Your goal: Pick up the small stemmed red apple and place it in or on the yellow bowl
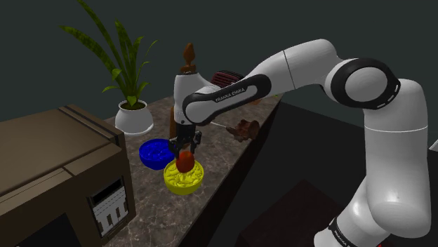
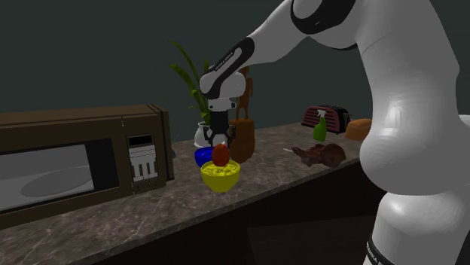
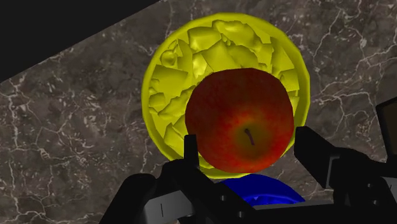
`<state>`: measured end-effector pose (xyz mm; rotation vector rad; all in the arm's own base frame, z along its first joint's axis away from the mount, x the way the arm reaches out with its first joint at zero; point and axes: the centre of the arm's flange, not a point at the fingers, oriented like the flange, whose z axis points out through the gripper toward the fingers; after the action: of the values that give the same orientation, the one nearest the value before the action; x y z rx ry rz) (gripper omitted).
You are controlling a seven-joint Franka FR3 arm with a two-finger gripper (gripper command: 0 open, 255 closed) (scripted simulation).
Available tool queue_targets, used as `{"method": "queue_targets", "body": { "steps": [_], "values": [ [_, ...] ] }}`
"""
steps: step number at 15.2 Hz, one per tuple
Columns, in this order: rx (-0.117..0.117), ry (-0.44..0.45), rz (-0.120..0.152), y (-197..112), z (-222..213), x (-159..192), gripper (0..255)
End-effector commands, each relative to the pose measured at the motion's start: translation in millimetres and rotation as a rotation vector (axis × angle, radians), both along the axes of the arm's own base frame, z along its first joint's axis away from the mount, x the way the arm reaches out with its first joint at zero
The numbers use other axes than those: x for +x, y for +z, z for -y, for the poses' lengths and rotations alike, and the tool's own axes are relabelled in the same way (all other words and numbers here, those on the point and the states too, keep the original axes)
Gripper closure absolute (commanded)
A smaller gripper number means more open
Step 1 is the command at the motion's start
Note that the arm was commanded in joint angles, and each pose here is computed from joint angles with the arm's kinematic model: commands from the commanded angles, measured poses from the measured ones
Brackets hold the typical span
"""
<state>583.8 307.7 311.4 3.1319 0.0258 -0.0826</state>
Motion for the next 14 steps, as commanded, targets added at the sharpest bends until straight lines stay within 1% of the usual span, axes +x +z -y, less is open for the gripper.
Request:
{"method": "queue_targets", "body": {
  "steps": [1,7,8,13,14],
  "values": [
    [0.000,0.000,0.000,-6.7,-1.1,-0.9,255],
    [0.000,0.000,0.000,-6.7,-1.1,-0.9,255],
    [0.000,0.000,0.001,-6.9,-1.2,-1.1,0],
    [0.000,0.000,0.000,-6.7,-1.1,-0.9,0],
    [0.000,0.000,0.000,6.5,-1.2,-0.2,0]
  ]
}}
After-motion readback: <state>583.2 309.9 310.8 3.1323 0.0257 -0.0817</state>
